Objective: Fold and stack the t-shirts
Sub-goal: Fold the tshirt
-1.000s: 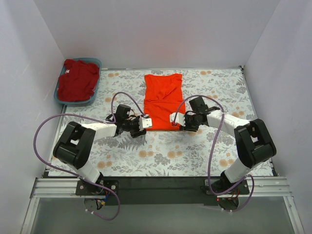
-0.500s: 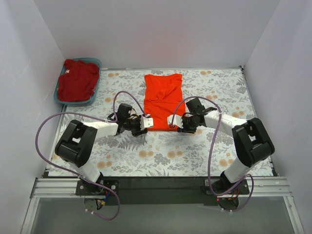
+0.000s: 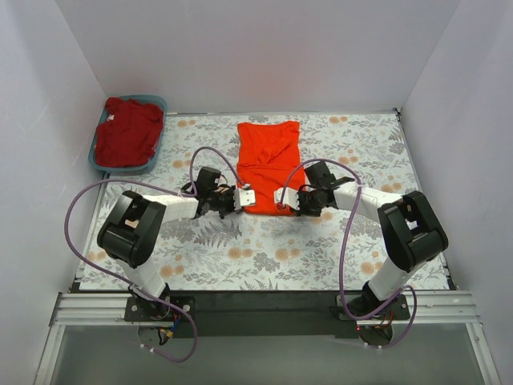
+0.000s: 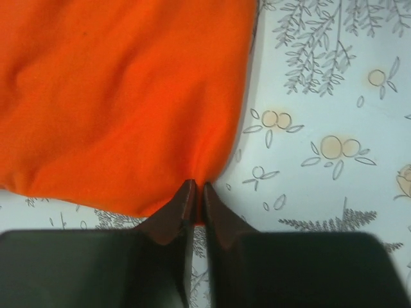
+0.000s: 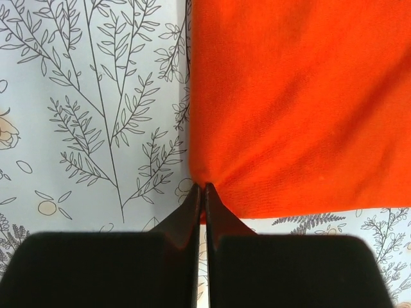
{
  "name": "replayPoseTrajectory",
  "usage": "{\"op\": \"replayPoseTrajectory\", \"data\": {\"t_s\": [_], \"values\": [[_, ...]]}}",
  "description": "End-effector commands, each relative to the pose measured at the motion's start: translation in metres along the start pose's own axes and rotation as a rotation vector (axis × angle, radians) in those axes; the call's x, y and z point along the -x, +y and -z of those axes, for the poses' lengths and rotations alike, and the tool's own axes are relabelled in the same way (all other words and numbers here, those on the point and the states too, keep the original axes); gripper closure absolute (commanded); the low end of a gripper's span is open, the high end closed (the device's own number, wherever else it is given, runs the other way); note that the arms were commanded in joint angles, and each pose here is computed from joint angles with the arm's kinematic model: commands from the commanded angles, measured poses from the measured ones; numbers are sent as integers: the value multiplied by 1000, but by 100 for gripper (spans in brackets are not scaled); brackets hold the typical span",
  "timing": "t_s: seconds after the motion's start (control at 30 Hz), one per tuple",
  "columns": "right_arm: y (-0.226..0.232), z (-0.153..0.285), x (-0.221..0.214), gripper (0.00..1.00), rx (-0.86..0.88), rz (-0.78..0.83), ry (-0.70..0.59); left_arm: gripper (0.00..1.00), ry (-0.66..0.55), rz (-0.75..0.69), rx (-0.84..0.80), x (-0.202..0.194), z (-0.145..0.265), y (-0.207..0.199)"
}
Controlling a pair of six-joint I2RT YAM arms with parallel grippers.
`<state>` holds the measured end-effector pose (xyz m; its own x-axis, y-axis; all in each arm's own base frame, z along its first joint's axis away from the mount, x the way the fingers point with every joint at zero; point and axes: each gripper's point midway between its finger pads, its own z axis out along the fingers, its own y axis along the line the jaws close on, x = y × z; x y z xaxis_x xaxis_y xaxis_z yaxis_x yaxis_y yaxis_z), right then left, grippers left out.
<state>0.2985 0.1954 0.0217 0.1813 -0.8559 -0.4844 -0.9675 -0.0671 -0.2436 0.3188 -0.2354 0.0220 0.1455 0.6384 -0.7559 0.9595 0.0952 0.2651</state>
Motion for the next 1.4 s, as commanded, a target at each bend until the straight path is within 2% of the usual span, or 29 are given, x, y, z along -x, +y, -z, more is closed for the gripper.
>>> {"op": "replayPoseTrajectory", "data": {"t_s": [0.0,0.23,0.47,0.6,0.73,0.87,0.97,1.13,1.17,1.27,1.37], "values": [[-5,4,-2,99,-14,-48,25,98,35,36,29,2,-3,18],[-39,46,27,99,-105,-54,-36,100,-39,1,71,51,20,46],[-48,80,44,99,-134,-56,-66,100,-69,-23,85,81,42,56],[-28,99,53,99,-119,-42,-94,100,-96,-53,31,99,64,33],[17,112,58,99,-58,-6,-90,100,-101,-95,-41,108,86,-7],[59,129,74,99,0,22,-110,100,-98,-50,-134,116,112,-51],[63,146,89,99,-14,-12,-146,100,-106,14,-139,131,128,-56],[21,151,90,99,-55,-14,-133,100,-101,68,-48,143,132,-3],[14,149,91,99,-52,-4,-135,100,-84,83,-27,132,124,13],[-10,134,88,99,-29,13,-117,100,-93,76,31,128,118,54],[-38,99,73,99,19,-13,-93,100,-78,102,53,105,94,89]]}}
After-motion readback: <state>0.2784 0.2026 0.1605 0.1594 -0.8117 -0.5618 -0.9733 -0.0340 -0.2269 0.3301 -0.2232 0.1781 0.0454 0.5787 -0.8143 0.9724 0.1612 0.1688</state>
